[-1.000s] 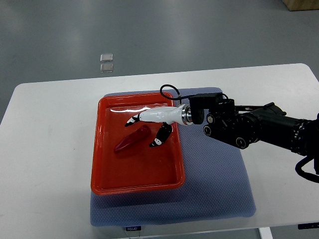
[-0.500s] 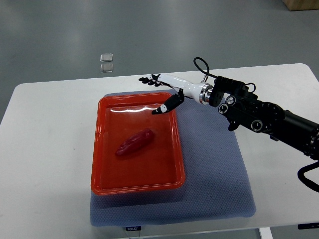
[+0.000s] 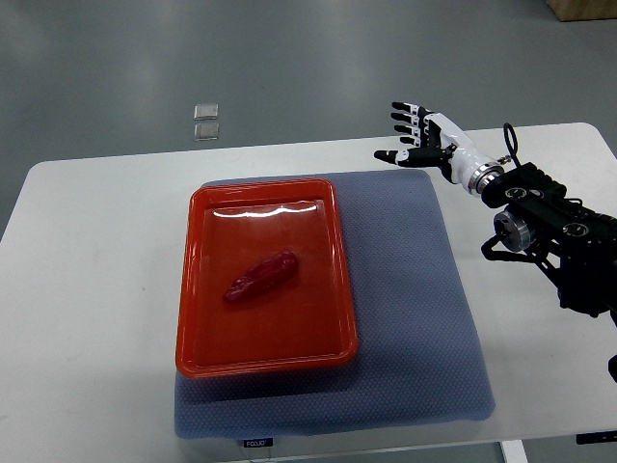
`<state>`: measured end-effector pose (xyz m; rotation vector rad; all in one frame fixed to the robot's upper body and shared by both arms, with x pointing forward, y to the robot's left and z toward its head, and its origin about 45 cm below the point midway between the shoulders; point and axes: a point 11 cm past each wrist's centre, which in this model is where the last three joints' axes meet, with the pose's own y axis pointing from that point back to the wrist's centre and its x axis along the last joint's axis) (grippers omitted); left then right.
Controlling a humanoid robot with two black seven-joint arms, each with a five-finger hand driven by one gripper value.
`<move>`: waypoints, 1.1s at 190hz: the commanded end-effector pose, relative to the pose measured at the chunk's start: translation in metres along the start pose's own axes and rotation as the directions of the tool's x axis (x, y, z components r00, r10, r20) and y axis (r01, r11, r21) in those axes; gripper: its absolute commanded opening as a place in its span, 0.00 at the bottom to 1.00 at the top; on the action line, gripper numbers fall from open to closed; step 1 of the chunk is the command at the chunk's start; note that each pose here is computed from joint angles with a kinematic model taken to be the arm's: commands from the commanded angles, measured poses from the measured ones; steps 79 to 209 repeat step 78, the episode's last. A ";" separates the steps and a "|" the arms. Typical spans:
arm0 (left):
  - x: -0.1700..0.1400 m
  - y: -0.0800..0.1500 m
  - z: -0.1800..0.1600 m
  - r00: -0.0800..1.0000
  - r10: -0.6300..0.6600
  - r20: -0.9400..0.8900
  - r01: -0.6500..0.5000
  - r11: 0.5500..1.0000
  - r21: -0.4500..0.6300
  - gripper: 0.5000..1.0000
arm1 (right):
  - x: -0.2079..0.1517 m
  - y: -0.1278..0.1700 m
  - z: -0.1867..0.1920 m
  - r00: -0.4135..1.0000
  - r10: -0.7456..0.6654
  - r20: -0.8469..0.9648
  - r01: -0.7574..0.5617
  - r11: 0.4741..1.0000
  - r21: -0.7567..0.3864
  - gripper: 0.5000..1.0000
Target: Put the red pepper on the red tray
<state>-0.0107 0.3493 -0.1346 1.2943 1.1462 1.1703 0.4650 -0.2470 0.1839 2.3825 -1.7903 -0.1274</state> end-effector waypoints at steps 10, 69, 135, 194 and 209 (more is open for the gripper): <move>0.000 0.000 0.000 1.000 0.000 0.001 0.000 1.000 0.000 1.00 | 0.009 0.004 -0.003 0.986 0.040 0.159 -0.043 0.999 0.013 0.83; 0.000 0.000 0.000 1.000 0.000 0.003 0.000 1.000 0.001 1.00 | 0.016 0.006 -0.007 0.982 0.047 0.182 -0.052 0.998 0.022 0.83; 0.000 0.000 0.000 1.000 0.000 0.003 0.000 1.000 0.001 1.00 | 0.016 0.006 -0.006 0.982 0.047 0.182 -0.051 0.999 0.019 0.83; 0.000 0.000 0.000 1.000 0.000 0.003 0.000 1.000 0.001 1.00 | 0.016 0.006 -0.006 0.982 0.047 0.182 -0.051 0.999 0.019 0.83; 0.000 0.000 0.000 1.000 0.000 0.003 0.000 1.000 0.001 1.00 | 0.016 0.006 -0.006 0.982 0.047 0.182 -0.051 0.999 0.019 0.83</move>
